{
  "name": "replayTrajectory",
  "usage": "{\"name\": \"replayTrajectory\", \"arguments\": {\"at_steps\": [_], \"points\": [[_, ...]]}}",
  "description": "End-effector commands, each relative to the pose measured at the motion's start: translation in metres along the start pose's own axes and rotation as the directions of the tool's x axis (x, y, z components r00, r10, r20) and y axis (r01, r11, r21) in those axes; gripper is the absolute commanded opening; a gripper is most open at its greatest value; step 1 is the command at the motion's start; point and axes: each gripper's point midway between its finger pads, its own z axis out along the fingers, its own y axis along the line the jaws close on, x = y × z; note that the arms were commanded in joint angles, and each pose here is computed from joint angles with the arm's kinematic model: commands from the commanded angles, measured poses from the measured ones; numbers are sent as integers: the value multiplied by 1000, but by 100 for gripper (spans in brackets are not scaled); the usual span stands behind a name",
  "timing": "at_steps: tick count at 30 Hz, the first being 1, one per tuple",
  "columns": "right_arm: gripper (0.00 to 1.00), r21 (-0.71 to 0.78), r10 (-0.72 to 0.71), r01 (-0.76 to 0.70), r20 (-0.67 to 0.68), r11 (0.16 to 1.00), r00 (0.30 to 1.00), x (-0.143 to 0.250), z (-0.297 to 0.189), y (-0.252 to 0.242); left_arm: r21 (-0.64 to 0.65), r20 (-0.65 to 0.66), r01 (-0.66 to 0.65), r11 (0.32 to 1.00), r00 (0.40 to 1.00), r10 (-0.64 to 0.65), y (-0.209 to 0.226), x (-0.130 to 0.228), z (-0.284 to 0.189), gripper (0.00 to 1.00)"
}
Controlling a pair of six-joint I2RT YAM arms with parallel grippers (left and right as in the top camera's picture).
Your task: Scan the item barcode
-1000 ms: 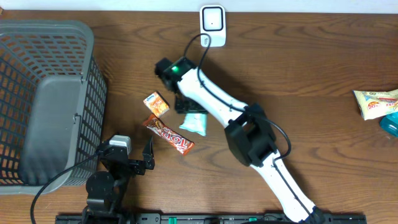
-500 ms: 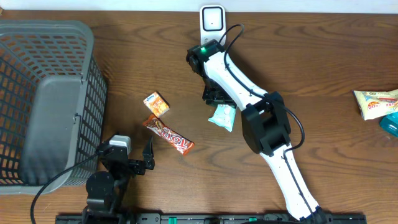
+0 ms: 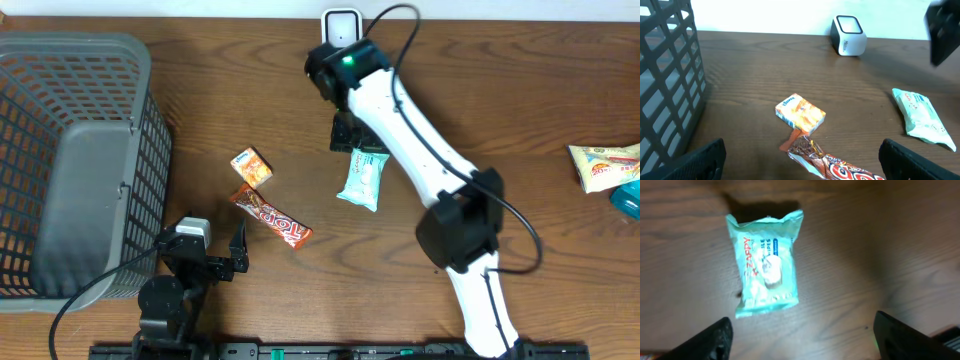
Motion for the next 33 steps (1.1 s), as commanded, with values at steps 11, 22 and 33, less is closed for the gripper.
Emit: {"name": "replayTrajectory", "arguments": {"at_steps": [11, 22, 33], "points": [[99, -31, -108, 111, 76, 993, 991, -10, -20, -5, 15, -26, 3, 1000, 1000, -3, -2, 11, 3, 98], [85, -102, 34, -31, 29, 994, 999, -3, 12, 46, 15, -26, 3, 1000, 1000, -3, -2, 11, 3, 98], [80, 120, 111, -115, 39, 986, 993, 8, 88, 62, 15, -26, 3, 1000, 1000, -3, -2, 11, 3, 98]]}}
